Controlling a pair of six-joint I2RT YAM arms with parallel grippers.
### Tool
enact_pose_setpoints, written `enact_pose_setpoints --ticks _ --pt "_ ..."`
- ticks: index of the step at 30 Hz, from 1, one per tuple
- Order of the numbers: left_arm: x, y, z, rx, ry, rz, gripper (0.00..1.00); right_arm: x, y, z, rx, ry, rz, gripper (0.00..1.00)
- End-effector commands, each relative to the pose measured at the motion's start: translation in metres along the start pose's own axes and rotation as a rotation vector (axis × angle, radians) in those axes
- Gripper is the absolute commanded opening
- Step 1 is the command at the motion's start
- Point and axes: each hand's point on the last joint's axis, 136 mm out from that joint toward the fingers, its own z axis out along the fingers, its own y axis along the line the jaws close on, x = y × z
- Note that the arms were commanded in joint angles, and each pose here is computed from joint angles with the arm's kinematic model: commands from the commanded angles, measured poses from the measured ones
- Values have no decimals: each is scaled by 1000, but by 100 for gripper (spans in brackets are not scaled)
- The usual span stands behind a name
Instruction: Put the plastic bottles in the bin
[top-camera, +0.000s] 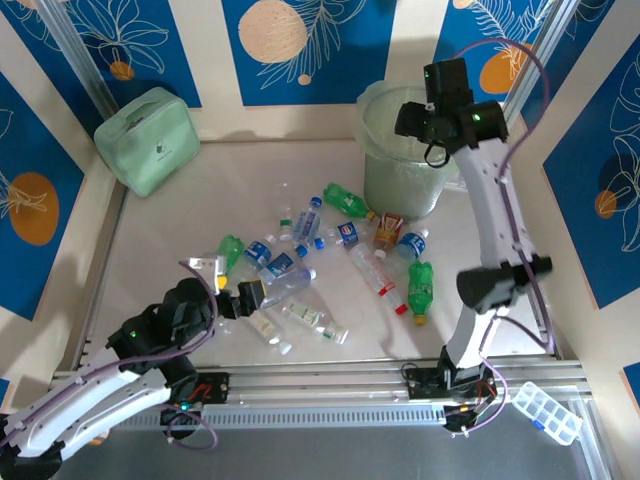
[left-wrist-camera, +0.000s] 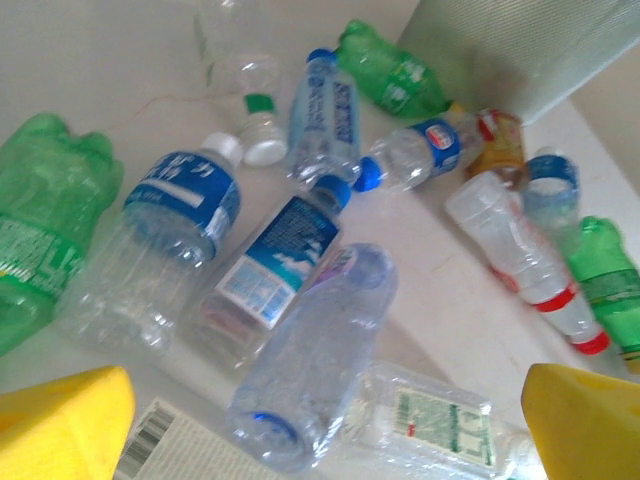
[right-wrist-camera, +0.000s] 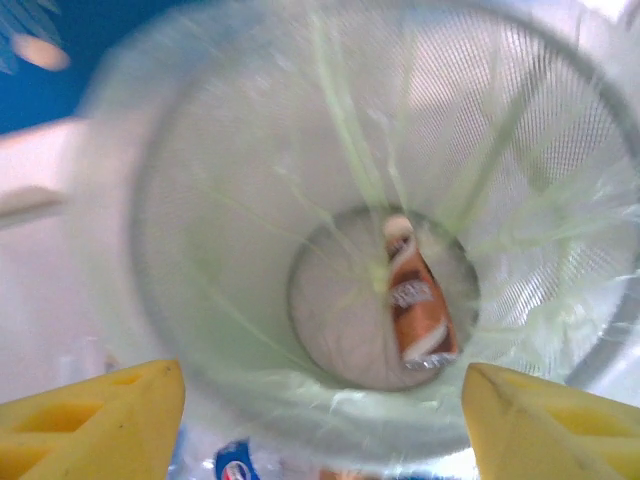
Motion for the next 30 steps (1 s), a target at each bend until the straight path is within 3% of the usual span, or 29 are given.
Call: enact_pose_setpoints --ticks 1,4,11,16,21,26,30 --pt "-2 22 -7 -149 30 -47 99 1 35 -35 -116 -135 -107 72" --pt "13 48 -13 -315 101 -162 100 42 71 -57 -216 -176 -206 71" --pt "42 93 -54 -648 209 -369 100 184 132 -45 -408 -5 -351 69" --pt "59 112 -64 -691 144 -546 99 257 163 -20 -448 43 -456 69" --pt "51 127 -74 -787 62 -612 99 287 173 1 -398 -46 -545 70" --pt "64 132 -66 -824 110 -727 99 300 170 -3 -525 -83 -435 69" --pt "82 137 -57 -818 134 -849 99 298 162 -6 -523 -129 -417 69"
